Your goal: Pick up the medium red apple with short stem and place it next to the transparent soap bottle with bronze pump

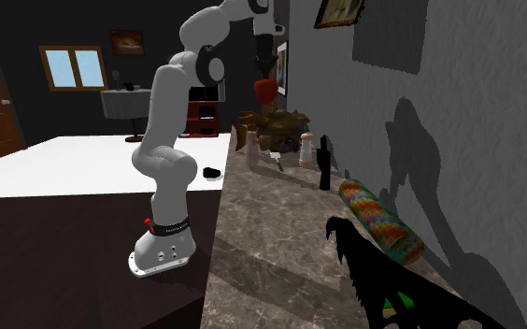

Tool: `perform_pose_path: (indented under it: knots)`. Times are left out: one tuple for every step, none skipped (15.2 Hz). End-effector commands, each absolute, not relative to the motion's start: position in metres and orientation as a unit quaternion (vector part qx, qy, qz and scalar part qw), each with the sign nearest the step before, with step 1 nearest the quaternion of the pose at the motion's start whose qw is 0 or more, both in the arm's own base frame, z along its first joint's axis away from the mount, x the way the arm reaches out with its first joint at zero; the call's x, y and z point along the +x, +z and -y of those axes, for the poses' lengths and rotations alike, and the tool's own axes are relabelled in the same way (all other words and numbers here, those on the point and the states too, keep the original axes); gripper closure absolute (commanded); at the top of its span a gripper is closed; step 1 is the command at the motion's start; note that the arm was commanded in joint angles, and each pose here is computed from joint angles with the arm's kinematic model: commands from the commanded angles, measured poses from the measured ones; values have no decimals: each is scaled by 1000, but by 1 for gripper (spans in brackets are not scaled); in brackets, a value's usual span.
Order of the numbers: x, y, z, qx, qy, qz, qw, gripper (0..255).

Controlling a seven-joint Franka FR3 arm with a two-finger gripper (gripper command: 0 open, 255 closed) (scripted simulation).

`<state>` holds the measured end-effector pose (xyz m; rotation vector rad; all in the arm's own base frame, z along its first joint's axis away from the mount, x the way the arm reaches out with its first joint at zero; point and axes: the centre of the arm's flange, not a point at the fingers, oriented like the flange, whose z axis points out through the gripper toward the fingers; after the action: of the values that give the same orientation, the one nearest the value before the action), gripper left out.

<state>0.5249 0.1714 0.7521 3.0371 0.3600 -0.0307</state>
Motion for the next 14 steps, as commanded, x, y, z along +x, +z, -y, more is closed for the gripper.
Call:
perform_pose_path:
  knots:
    - [527,743,-173,992,-9,-117,41,255]
    - [527,738,-173,992,-9,-117,41,255]
    - [527,733,-173,992,-9,-117,41,255]
    - [527,728,-173,992,-9,-117,41,255]
    - [527,722,-173,992,-9,-117,41,255]
    - [527,717,-173,992,-9,-117,41,255]
    - [527,712,-173,992,-9,-117,41,255]
    - [527,706,-173,992,-9,-117,41,255]
    - [527,701,-173,992,-9,-117,41,255]
    - [527,696,-173,992,-9,-117,41,255]
    - [527,691,-173,992,-9,-117,41,255]
    - [527,685,-173,992,-9,-117,41,255]
    - [527,680,-173,992,-9,-117,41,255]
    - [527,675,-173,992,-9,-117,41,255]
